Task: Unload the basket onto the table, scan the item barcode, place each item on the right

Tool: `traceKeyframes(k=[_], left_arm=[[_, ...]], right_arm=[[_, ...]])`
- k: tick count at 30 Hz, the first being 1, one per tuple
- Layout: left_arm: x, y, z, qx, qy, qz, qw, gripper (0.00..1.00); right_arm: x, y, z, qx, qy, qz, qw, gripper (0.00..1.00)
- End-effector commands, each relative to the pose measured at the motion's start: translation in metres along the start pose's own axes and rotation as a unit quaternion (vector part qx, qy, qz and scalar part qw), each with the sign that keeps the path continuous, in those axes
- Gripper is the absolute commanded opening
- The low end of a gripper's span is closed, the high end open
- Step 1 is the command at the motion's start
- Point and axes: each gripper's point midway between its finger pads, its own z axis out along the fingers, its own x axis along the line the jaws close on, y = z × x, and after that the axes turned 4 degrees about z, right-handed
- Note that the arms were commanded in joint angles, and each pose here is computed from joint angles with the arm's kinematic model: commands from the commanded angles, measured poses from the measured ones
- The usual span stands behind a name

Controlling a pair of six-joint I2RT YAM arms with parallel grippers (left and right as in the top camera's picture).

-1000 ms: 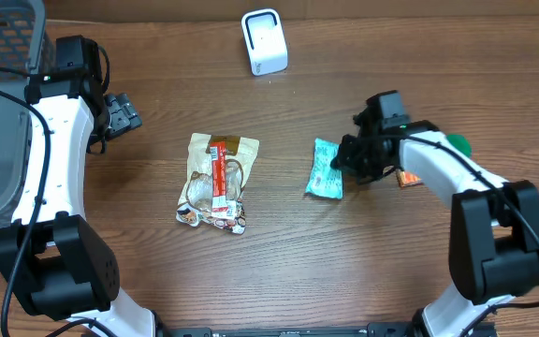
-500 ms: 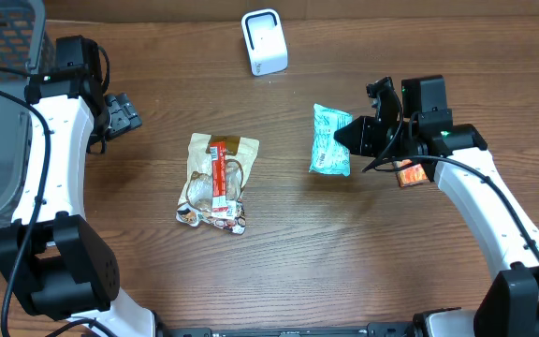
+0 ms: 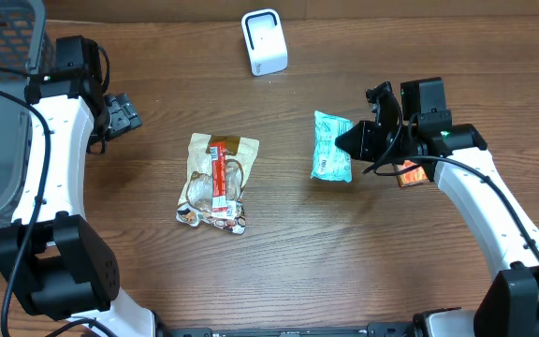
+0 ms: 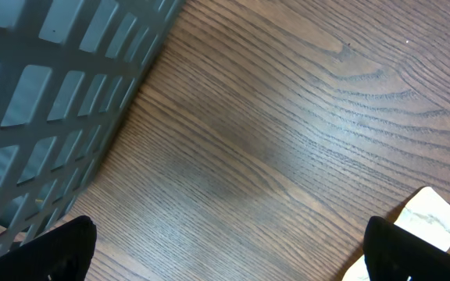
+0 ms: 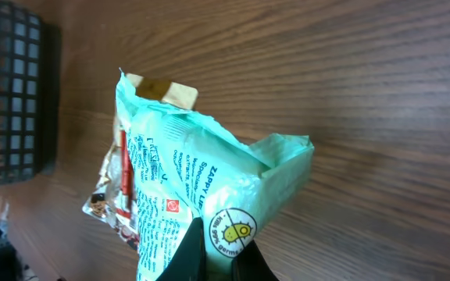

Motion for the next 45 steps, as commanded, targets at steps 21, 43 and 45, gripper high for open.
traceKeyframes(k=[21,43,45], left_arm=[[-0.052,0.003,-0.021,0.003,-0.158,0.019,0.987,1.00],[-0.232,-0.139,-0.133,0.079,-0.498,0.347,0.791,0.68],[-0.243,-0.149,-0.139,0.077,-0.504,0.359,0.782,0.69]], right_arm=[[0.000,0.006,-0.006,-0.012,-0.014,-0.003,1.000,0.04],[0.044,0.006,-0.011,0.012,0.109,0.077,0.991,0.04],[0.049,0.004,-0.012,0.018,0.122,0.077,0.989,0.04]])
